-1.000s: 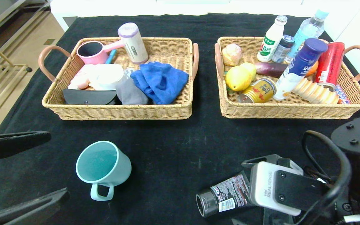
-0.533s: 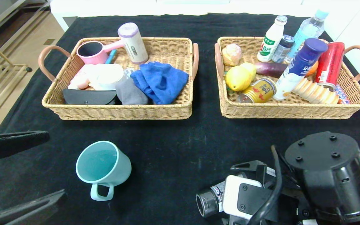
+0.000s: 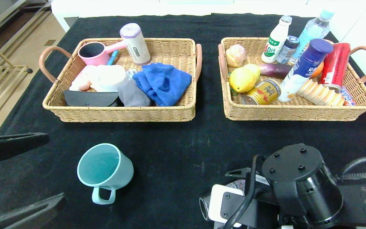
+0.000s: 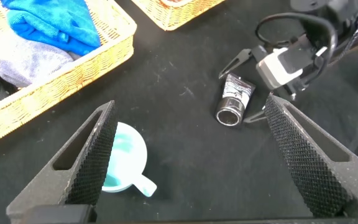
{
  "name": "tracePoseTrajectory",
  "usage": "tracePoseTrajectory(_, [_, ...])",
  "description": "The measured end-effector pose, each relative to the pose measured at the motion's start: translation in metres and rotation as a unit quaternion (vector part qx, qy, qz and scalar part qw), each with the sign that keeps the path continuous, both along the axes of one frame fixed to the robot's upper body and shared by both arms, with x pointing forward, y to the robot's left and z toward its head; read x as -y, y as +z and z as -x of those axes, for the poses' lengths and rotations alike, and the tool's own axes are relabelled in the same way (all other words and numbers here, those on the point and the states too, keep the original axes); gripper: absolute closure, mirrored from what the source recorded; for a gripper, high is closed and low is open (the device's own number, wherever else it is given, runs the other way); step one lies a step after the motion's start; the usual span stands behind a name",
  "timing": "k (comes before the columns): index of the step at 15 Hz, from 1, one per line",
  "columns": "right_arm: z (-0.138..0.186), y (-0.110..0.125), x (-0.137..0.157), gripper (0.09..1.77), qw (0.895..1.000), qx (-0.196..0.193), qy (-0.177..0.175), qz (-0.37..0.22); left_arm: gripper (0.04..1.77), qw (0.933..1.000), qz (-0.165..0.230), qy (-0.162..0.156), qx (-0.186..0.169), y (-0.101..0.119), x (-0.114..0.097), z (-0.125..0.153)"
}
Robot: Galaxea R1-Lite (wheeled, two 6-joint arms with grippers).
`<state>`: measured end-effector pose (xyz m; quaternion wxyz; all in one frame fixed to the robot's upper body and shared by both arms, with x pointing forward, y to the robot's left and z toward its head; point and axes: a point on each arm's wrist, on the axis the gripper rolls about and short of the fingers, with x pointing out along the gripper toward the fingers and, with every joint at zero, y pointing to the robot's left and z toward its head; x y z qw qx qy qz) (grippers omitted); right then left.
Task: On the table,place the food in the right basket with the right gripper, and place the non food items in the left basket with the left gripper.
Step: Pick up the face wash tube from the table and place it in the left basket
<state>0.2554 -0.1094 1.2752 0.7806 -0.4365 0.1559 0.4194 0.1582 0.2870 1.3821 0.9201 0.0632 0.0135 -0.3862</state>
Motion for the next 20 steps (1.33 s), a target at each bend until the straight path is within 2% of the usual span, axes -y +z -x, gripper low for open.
tracePoseTrajectory(5, [-0.0027, -0.0036, -0.0024, 0.15, 1.0, -0.005, -0.004, 0.003, 0.09, 1.0, 0.0, 0.0, -0.001, -0.0004, 0.0001, -0.0003])
tracePoseTrajectory(6, [-0.003, -0.0039, -0.0024, 0.25, 1.0, -0.006, -0.005, 0.003, 0.09, 1.0, 0.0, 0.0, -0.001, -0.0004, 0.0001, -0.0003])
tracePoseTrajectory(8, [-0.0033, -0.0046, -0.0028, 0.58, 1.0, -0.007, -0.005, 0.003, 0.09, 1.0, -0.001, 0.0, -0.001, -0.0006, 0.0002, -0.0004])
tracePoseTrajectory(10, [-0.004, -0.0055, -0.0033, 0.83, 1.0, -0.008, -0.007, 0.004, 0.09, 1.0, -0.001, 0.0, -0.001, -0.0007, 0.0002, -0.0004])
tracePoseTrajectory(13, [-0.0041, -0.0061, -0.0034, 1.05, 1.0, -0.008, -0.007, 0.003, 0.09, 1.0, -0.001, 0.001, -0.002, -0.0012, 0.0002, -0.0005])
tracePoseTrajectory(20, [-0.0034, -0.0073, -0.0027, 1.07, 1.0, -0.008, -0.006, 0.005, 0.09, 1.0, -0.002, 0.001, -0.002, -0.0016, 0.0004, -0.0008])
